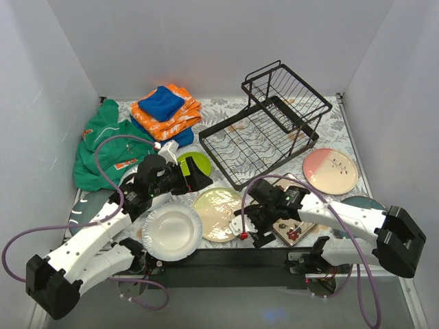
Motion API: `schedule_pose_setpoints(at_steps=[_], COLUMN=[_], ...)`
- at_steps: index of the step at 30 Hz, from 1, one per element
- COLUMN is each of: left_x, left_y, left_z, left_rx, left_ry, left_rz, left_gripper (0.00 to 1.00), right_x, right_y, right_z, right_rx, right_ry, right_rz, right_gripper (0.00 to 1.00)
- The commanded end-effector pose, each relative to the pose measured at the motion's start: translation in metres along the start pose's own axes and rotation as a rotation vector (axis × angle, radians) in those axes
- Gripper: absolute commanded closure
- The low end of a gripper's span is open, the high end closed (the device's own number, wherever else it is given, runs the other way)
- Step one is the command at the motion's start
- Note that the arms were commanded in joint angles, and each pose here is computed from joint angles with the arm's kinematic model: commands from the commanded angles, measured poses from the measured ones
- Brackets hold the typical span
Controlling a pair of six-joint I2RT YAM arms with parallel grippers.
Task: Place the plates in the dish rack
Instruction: Grab a plate with the right arm
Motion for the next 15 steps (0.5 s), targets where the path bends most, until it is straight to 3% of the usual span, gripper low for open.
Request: schedule_pose_setpoints(at_steps=[1, 15], left_x=[-0.006, 0.001], left_y=[0.016, 0.015], left_z=[-0.006, 0.003], left_rx=[-0.015, -0.050], left_ry=[-0.031, -0.005], left_rz=[-0.044, -0.040], left_gripper=[0.02, 0.02], right_x=[-0.022, -0.026], right_y=[-0.006, -0.036], right_z=[-0.022, -0.028], right_rx=[0.057, 0.035], right_ry=[0.161, 0.227], right_rz=[-0.047, 0.007], right_gripper=[0.16, 0.32])
Point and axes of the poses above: each gripper's point midway between its finger pads, its own y axis back along the fingers, its own z axis along the line the jaws close on, x = y × z, the point moved 8 cm from there along y, back along the fingers, and after that the axes turned 1 degree about y, right-handed, at the moved point
